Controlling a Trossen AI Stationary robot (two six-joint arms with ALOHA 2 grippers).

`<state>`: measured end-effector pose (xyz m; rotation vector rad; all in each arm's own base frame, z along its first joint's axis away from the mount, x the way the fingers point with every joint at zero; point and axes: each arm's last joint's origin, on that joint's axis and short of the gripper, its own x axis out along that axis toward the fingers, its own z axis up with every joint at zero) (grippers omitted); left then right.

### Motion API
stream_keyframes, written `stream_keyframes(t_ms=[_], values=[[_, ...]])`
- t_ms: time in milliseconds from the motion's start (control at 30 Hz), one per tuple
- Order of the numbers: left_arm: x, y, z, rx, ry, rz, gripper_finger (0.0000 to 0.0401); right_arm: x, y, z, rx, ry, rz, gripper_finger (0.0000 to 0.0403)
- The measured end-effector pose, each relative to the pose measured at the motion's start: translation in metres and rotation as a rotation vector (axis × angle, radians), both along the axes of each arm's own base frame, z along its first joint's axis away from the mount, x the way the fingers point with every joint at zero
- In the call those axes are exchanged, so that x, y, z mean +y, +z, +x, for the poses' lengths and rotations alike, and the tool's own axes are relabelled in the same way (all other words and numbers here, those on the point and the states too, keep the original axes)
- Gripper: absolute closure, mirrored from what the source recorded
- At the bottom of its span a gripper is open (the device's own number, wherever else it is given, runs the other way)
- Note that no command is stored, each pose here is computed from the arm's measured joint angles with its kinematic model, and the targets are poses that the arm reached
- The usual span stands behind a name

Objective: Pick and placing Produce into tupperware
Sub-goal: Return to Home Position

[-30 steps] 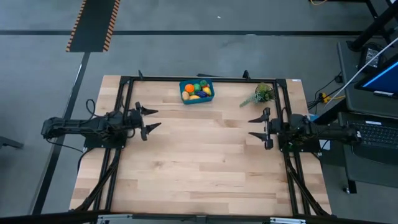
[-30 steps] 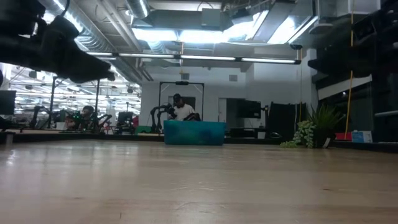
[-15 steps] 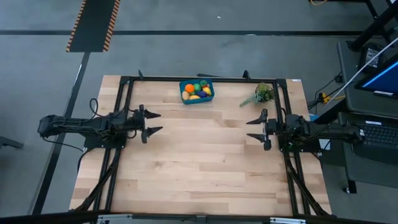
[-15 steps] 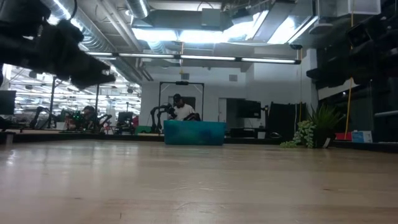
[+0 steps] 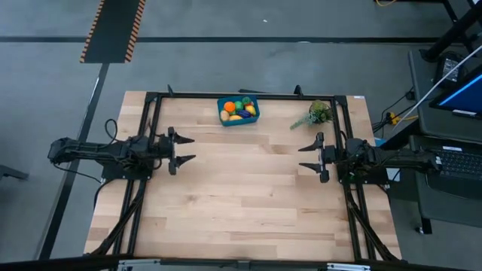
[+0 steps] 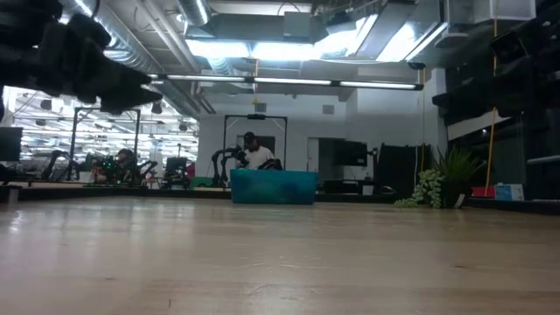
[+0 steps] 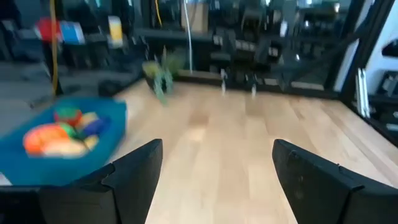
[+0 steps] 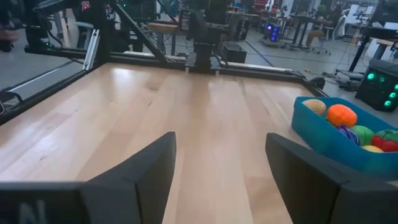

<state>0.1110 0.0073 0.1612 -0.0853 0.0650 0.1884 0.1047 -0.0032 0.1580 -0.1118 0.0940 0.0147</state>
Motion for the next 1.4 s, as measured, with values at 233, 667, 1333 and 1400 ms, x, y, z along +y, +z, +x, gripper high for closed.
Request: stream_keyframes(t_ms=[233, 667, 1333, 1400], values=[[0.000, 0.005, -0.010, -0.064, 0.012, 0.050, 0.0105, 0.000, 0.000, 0.000, 0.000, 0.004, -0.046, 0.0153], [-0.001, 0.004, -0.011, -0.049, -0.020, 0.037, 0.0105, 0.000, 0.000, 0.000, 0.002, 0.001, -0.022, 0.0153], [-0.001, 0.003, -0.010, -0.043, -0.019, 0.022, 0.0105, 0.000, 0.000, 0.000, 0.003, -0.014, 0.135, 0.0153], [-0.001, 0.003, -0.010, -0.043, -0.019, 0.022, 0.0105, 0.000, 0.000, 0.000, 0.003, -0.014, 0.135, 0.0153]])
